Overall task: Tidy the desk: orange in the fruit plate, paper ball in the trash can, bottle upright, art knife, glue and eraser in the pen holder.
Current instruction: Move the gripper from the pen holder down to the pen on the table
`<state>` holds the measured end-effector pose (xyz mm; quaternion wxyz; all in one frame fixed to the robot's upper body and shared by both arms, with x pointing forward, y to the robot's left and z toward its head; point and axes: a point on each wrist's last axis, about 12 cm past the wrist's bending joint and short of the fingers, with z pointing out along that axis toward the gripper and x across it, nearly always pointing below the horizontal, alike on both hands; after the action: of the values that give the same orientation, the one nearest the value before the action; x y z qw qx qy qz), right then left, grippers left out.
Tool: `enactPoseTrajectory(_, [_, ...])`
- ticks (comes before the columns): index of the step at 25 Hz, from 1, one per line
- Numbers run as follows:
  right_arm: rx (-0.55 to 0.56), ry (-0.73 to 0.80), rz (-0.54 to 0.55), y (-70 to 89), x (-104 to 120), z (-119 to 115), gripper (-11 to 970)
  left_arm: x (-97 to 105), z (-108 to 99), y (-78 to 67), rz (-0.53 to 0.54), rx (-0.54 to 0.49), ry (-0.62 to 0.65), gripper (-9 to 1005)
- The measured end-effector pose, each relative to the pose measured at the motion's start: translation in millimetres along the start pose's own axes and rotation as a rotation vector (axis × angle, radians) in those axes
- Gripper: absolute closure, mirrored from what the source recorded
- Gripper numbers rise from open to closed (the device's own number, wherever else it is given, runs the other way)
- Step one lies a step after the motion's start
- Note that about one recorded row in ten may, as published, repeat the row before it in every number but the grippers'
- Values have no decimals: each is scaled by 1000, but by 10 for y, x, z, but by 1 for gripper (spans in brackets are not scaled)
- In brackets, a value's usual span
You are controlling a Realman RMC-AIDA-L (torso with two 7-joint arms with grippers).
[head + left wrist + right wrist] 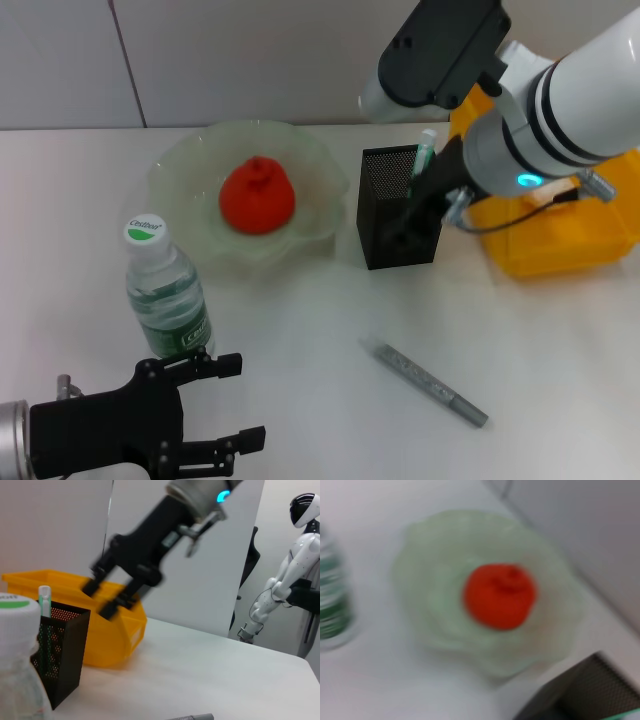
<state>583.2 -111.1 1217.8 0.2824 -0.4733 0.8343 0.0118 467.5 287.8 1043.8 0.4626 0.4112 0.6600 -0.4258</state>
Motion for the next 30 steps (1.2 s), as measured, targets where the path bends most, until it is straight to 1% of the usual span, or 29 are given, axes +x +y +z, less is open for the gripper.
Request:
enactPoseTrajectory(3, [-83, 66, 10, 96, 19, -40, 365, -5, -1, 5, 4, 0, 2, 132])
enactPoseTrajectory(5, [-108, 103, 21, 121, 38, -15, 365, -7, 1, 6, 5, 3, 4, 132])
enactPoseTrajectory(9, [-152, 176, 43, 151, 112, 144, 364, -9, 3, 7, 6, 6, 6, 132])
enactPoseTrajectory(13, [-213, 219, 79, 174, 187, 356, 364, -8, -1, 5, 13, 9, 9, 132])
enactPoseTrajectory(19, [-250, 232, 122, 197, 264, 574, 369, -7, -3, 10, 18, 10, 15, 132])
enactPoseTrajectory(24, [-246, 248, 118, 226, 303, 697, 392, -1, -65, 8, 22, -4, 26, 132])
enactPoseTrajectory(30, [-266, 239, 136, 256, 287, 795, 419, 20, -120, -11, 25, -17, 28, 132])
